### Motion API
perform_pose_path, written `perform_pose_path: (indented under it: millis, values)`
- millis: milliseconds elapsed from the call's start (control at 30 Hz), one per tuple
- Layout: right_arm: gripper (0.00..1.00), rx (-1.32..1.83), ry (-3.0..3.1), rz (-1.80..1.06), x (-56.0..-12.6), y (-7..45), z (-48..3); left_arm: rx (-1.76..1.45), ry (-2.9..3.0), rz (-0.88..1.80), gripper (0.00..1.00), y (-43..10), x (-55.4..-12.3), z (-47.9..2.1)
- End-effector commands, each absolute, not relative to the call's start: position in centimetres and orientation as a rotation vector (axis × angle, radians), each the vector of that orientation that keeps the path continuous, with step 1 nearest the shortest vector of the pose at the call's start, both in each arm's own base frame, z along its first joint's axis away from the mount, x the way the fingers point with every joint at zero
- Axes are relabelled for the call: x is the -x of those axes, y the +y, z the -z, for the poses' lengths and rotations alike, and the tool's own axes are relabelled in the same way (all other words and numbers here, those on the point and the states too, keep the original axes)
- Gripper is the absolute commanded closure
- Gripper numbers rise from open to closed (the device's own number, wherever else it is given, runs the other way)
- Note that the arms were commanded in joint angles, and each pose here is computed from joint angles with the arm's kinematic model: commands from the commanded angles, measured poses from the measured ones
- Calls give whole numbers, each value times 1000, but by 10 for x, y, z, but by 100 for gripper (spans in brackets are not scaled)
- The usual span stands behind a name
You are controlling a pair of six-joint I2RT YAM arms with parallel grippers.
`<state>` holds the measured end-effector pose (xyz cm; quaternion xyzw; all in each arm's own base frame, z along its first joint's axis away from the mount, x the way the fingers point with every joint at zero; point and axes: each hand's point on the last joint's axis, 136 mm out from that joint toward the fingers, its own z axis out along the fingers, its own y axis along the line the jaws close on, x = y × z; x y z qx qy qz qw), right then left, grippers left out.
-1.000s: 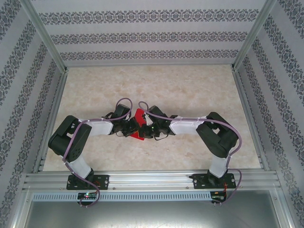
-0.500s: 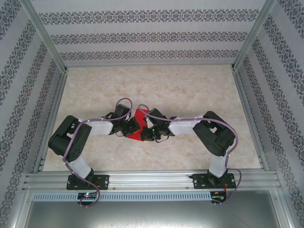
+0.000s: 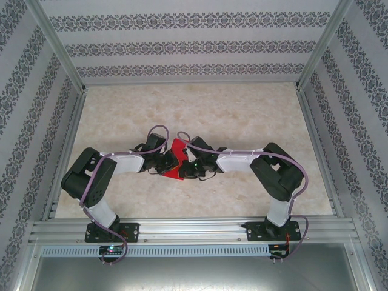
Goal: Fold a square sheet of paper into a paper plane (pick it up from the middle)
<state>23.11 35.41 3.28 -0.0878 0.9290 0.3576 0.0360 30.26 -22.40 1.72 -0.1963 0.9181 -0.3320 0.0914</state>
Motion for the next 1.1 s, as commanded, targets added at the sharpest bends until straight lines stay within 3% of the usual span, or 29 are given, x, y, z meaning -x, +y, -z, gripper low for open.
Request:
perform_pose_path:
  millis: [0, 300, 600, 933, 1067]
  values:
    - [92, 298, 2815, -1153, -235, 367, -48, 646, 2801, 856, 100, -204, -286, 3]
    - [93, 217, 2986, -1017, -225, 350, 10, 645, 2800, 855, 100, -204, -285, 3]
    - [91, 207, 2952, -1129, -217, 345, -14, 676, 2800, 824, 100, -199, -283, 6]
    - [91, 140, 3016, -1157, -189, 323, 6, 687, 2808, 824, 100, -199, -282, 10]
    - [90, 127, 2904, -1277, -200, 333, -23, 682, 2809, 827, 100, -199, -281, 10]
